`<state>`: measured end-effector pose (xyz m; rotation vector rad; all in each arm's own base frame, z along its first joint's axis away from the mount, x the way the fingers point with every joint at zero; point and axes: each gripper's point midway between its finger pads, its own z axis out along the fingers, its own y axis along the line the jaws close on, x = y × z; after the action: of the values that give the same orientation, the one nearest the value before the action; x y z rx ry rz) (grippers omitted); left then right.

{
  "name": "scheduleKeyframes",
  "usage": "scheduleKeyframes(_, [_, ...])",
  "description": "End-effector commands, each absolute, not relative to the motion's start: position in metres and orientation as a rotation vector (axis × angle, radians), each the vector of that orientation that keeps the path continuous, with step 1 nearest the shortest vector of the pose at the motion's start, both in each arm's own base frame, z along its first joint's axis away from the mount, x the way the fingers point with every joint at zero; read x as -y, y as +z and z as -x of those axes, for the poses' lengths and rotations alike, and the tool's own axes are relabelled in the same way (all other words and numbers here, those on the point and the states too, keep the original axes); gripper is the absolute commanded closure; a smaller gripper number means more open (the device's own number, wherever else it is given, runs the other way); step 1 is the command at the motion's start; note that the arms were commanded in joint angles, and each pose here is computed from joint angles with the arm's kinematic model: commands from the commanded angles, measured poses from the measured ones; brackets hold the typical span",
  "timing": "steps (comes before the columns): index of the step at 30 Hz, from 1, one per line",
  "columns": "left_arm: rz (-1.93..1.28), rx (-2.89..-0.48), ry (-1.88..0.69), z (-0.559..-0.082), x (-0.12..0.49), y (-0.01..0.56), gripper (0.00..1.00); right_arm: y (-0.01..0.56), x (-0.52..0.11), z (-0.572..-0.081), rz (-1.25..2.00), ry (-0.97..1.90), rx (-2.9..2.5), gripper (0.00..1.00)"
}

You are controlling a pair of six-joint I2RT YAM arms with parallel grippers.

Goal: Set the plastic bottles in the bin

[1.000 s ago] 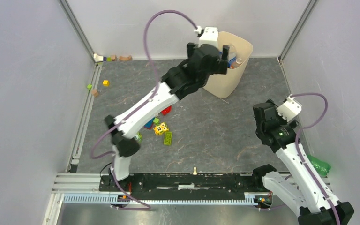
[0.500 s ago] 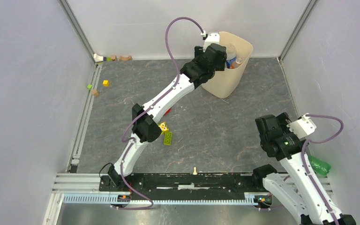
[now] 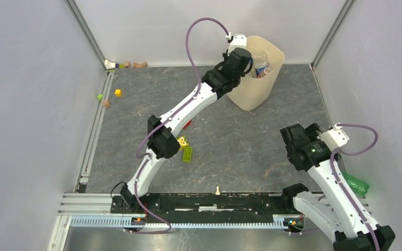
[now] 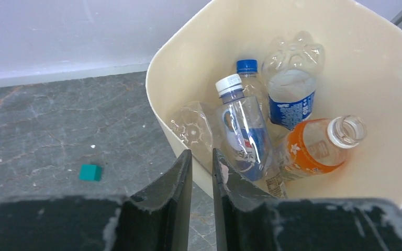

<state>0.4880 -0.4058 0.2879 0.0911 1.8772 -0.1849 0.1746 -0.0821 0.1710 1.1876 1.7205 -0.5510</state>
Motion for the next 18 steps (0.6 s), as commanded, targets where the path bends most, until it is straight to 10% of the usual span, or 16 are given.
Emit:
scheduleKeyframes(1, [-0.126,-1.822,-0.109,-0.485,0.384,0.32,0.74,0.196,0.084,-0.183,-1.215,-0.504,-1.632,0.02])
scheduleKeyframes(10, [-0.121,-1.843,-0.064,-0.486,0.341,0.323,0.66,0.201,0.108,-0.175,-1.256,-0.662,-1.589,0.02])
scheduleKeyframes(18, [-0.182,-1.822,-0.136,-0.48,0.345,0.343,0.04,0.13,0.152,-0.14,-1.592,-0.837,-1.693,0.02])
